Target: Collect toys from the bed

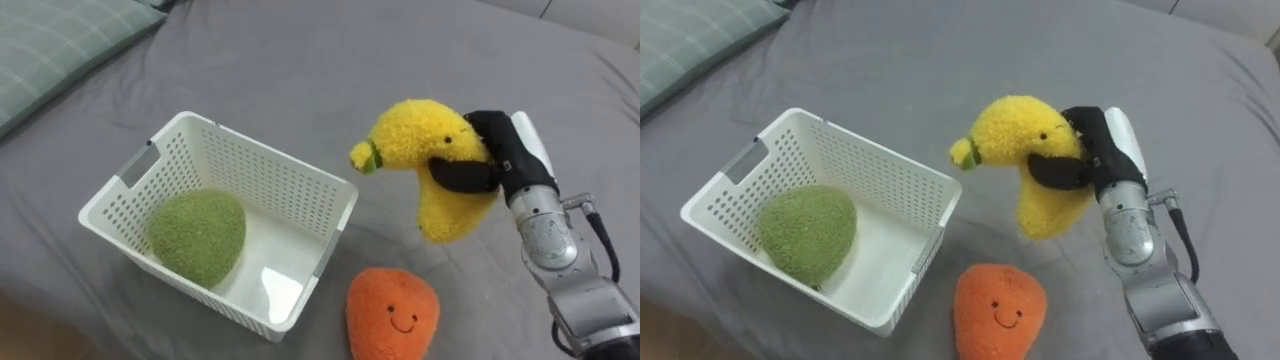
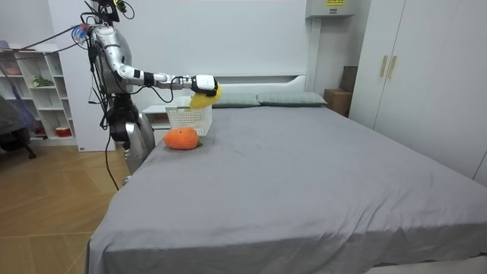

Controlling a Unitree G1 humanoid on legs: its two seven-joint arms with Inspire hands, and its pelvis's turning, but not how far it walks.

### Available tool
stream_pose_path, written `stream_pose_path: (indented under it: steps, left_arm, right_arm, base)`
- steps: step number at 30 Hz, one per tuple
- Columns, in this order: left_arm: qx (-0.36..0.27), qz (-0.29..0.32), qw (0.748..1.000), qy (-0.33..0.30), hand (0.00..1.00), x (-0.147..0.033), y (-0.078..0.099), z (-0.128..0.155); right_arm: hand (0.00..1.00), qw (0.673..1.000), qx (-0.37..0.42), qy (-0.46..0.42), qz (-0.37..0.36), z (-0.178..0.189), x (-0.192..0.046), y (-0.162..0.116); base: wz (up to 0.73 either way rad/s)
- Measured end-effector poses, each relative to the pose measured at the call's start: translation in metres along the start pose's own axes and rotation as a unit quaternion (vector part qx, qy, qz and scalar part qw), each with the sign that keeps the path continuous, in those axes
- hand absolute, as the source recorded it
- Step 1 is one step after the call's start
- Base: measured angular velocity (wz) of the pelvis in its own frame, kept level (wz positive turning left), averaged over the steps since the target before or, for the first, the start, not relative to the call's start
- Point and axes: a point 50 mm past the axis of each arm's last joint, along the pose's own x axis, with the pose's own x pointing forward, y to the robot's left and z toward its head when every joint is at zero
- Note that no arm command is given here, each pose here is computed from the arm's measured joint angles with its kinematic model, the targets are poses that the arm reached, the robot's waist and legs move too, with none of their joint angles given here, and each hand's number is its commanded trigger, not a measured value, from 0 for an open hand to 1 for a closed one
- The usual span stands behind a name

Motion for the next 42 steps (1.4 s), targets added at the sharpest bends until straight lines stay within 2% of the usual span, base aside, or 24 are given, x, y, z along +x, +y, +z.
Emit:
stream_pose_path:
  steps: [9, 21, 25, 31, 32, 33, 34, 36, 37, 42]
  left_arm:
    - [-0.006, -0.006, 1.000, -0.021, 0.00, 0.003, -0.005, 0.017]
    - [0.021, -0.023, 0.999, -0.017, 0.00, 0.001, -0.012, 0.016]
    - [0.029, -0.022, 0.999, 0.006, 0.00, 0.001, -0.011, 0.005]
    - [0.055, -0.026, 0.998, 0.020, 0.00, 0.001, -0.013, 0.003]
    - [0.058, -0.027, 0.998, 0.019, 0.00, 0.001, -0.013, 0.003]
    - [0.059, -0.026, 0.998, 0.020, 0.00, 0.002, -0.012, 0.004]
    - [0.061, -0.025, 0.998, 0.019, 0.00, 0.002, -0.012, 0.005]
    - [0.067, -0.026, 0.997, 0.015, 0.00, 0.002, -0.012, 0.006]
    - [0.066, -0.027, 0.997, 0.012, 0.00, 0.002, -0.012, 0.008]
    - [0.073, -0.029, 0.997, -0.003, 0.00, 0.003, -0.012, 0.016]
  right_arm:
    - [1.00, 0.997, 0.008, -0.075, -0.005, 0.038, 0.001, 0.001]
    - [1.00, 0.981, -0.014, -0.188, 0.039, 0.100, -0.005, -0.002]
    - [1.00, 0.977, 0.005, -0.205, 0.056, 0.116, -0.001, 0.012]
    - [1.00, 0.976, 0.020, -0.186, 0.111, 0.116, 0.003, 0.036]
    - [0.96, 0.976, 0.020, -0.182, 0.115, 0.114, 0.004, 0.038]
    - [0.75, 0.977, 0.020, -0.173, 0.125, 0.111, 0.004, 0.044]
    - [0.64, 0.976, 0.022, -0.165, 0.137, 0.109, 0.005, 0.051]
    - [0.11, 0.976, 0.030, -0.157, 0.148, 0.109, 0.004, 0.060]
    - [0.00, 0.975, 0.033, -0.158, 0.155, 0.110, 0.003, 0.064]
    - [0.00, 0.975, 0.038, -0.156, 0.157, 0.112, 0.006, 0.067]
  base:
    - [-0.01]
    - [0.00]
    - [0.01]
    - [0.10]
    - [0.04]
    - [0.00]
    - [0.00]
    - [0.06]
    - [0.12]
    - [0.05]
